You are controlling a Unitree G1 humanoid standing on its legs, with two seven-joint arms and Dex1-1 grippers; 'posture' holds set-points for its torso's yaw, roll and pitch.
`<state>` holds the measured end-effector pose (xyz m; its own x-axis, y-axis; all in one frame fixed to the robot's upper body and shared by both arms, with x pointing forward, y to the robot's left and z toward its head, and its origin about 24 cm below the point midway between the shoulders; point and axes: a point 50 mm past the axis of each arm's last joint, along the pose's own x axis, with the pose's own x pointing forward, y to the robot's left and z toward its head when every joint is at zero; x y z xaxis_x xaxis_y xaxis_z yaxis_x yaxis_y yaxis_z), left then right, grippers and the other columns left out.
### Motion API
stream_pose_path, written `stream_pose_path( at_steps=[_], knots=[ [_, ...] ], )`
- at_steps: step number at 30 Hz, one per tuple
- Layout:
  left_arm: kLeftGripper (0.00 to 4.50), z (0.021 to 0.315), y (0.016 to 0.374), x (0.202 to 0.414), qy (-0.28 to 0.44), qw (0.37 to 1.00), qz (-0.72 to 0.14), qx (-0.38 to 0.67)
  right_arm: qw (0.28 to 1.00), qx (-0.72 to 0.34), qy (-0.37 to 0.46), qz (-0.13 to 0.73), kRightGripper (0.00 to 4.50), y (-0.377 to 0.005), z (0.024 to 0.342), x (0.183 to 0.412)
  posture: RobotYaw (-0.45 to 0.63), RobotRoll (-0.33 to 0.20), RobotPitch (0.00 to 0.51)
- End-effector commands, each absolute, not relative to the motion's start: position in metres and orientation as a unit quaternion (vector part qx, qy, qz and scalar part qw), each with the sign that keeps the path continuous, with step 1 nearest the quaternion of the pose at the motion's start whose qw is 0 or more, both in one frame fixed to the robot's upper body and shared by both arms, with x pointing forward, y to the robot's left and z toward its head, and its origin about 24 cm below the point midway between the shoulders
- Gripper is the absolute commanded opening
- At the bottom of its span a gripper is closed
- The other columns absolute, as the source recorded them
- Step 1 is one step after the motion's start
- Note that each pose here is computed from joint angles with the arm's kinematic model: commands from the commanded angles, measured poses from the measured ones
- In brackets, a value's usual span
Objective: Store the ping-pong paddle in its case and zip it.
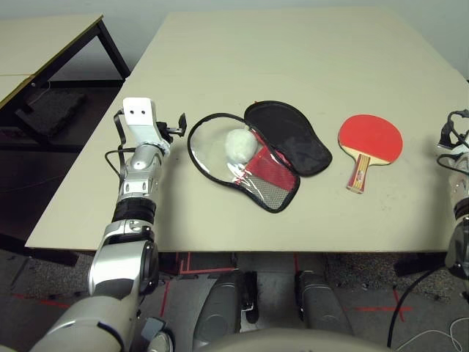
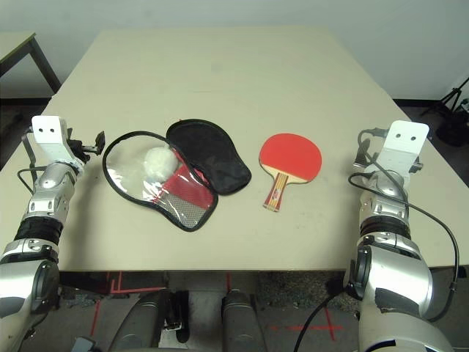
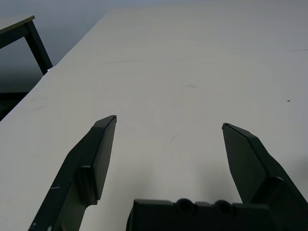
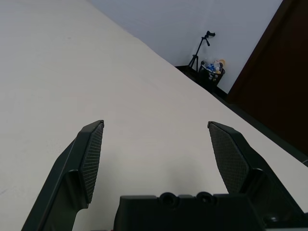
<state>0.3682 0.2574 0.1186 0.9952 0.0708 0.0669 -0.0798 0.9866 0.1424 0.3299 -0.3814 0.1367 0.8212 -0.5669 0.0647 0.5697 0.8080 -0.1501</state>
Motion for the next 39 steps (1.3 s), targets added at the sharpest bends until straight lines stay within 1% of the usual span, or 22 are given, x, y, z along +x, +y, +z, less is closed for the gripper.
stream_pose_path(
  at_steps=[1, 4, 7, 10, 12, 15, 18, 20, 23, 25, 28, 31, 35, 39],
  knots=[
    [4.5, 0.115, 0.258, 0.369, -0.018, 0.996, 0.037, 0.074, 0.95, -0.079, -0.007, -0.303, 4.46, -0.381, 0.13, 0.327, 0.03, 0.0, 0.126],
    [4.5, 0.12, 0.252, 0.373, -0.023, 0.997, 0.027, 0.074, 0.95, -0.079, -0.018, -0.303, 4.46, -0.383, 0.134, 0.326, 0.03, 0.0, 0.126],
    [4.5, 0.126, 0.254, 0.374, -0.031, 0.996, 0.021, 0.078, 0.95, -0.082, -0.025, -0.299, 4.46, -0.385, 0.141, 0.327, 0.04, 0.0, 0.126],
    [4.5, 0.14, 0.258, 0.374, -0.048, 0.995, 0.002, 0.091, 0.959, -0.084, -0.03, -0.269, 4.46, -0.383, 0.153, 0.331, 0.04, 0.0, 0.124],
    [4.5, 0.151, 0.261, 0.374, -0.054, 0.994, -0.021, 0.094, 0.972, -0.091, -0.006, -0.217, 4.46, -0.378, 0.158, 0.336, 0.03, 0.0, 0.128],
    [4.5, 0.171, 0.261, 0.375, -0.06, 0.99, -0.081, 0.101, 0.987, -0.096, 0.041, -0.119, 4.46, -0.367, 0.169, 0.342, 0.01, 0.0, 0.127],
    [4.5, 0.19, 0.261, 0.376, -0.058, 0.983, -0.138, 0.108, 0.991, -0.077, 0.101, -0.041, 4.46, -0.351, 0.18, 0.341, 0.01, 0.0, 0.126],
    [4.5, 0.201, 0.257, 0.377, -0.055, 0.978, -0.171, 0.111, 0.986, -0.073, 0.149, -0.007, 4.46, -0.338, 0.186, 0.337, 0.01, 0.0, 0.128],
    [4.5, 0.212, 0.241, 0.379, -0.045, 0.964, -0.239, 0.11, 0.971, -0.05, 0.232, 0.011, 4.46, -0.318, 0.189, 0.328, 0.0, 0.0, 0.126],
    [4.5, 0.215, 0.232, 0.378, -0.039, 0.955, -0.273, 0.113, 0.964, -0.037, 0.263, 0.012, 4.46, -0.306, 0.191, 0.323, 0.0, 0.0, 0.125],
    [4.5, 0.216, 0.208, 0.377, -0.026, 0.931, -0.346, 0.111, 0.949, -0.025, 0.315, 0.011, 4.46, -0.287, 0.19, 0.315, 0.0, 0.0, 0.123],
    [4.5, 0.217, 0.19, 0.375, -0.018, 0.913, -0.39, 0.117, 0.943, -0.013, 0.334, 0.01, 4.46, -0.276, 0.191, 0.311, -0.01, 0.0, 0.119],
    [4.5, 0.214, 0.148, 0.368, -0.014, 0.871, -0.474, 0.132, 0.936, -0.008, 0.352, -0.002, 4.46, -0.265, 0.189, 0.306, -0.02, 0.0, 0.116],
    [4.5, 0.211, 0.123, 0.365, -0.018, 0.848, -0.512, 0.138, 0.932, 0.006, 0.361, -0.023, 4.46, -0.263, 0.183, 0.303, -0.02, 0.0, 0.116]
  ],
)
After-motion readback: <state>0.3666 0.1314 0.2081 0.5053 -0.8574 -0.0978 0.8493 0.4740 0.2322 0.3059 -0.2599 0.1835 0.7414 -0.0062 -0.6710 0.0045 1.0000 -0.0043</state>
